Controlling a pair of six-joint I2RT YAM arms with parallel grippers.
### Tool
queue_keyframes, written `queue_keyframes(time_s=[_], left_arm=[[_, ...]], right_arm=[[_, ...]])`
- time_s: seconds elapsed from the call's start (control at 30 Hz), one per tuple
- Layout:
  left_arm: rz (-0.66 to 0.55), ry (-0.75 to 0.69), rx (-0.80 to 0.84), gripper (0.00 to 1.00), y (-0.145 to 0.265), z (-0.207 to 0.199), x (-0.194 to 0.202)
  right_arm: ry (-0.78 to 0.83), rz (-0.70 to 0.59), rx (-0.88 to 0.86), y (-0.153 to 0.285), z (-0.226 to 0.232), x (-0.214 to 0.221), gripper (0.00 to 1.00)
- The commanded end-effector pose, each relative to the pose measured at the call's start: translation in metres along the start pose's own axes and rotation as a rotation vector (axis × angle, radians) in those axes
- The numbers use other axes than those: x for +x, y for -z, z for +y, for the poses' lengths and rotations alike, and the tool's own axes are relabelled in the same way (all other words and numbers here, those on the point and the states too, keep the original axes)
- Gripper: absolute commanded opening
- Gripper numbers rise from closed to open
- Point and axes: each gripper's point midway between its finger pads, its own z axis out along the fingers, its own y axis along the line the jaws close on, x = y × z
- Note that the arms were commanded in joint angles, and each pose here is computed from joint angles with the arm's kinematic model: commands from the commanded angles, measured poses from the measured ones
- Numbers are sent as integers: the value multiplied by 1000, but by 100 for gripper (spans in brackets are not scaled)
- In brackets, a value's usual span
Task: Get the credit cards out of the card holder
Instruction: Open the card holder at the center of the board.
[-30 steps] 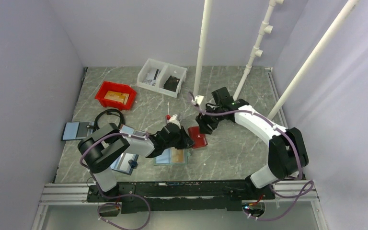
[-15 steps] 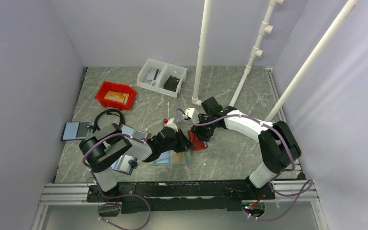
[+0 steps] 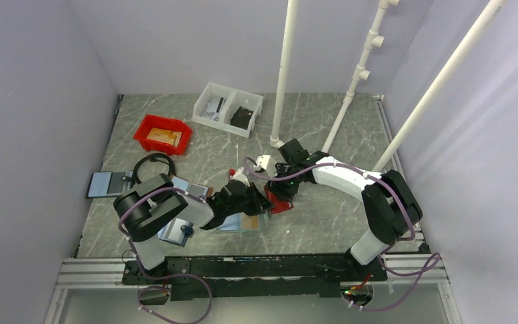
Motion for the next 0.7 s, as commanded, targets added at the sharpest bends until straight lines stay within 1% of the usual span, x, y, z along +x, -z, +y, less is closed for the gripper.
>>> queue_keyframes(time_s=[0.0,0.2,0.43,0.57,0.67], left_arm=[[-8,17,66,0,2,-17,-1],[2,35,92,0,1,-22,1],[-4,38,100,0,3,-25,-1],[-8,38,98,0,5,-25,-2],[-16,35,87,0,7,-22,-3]], right_arm=[[31,-46,37,7,-6,-18,56],[44,-49,16,3,0,-19,55],[65,1,39,-9,2,-14,51],[67,24,79,-10,-5,-11,47],[67,35,112,-8,-11,-9,41]])
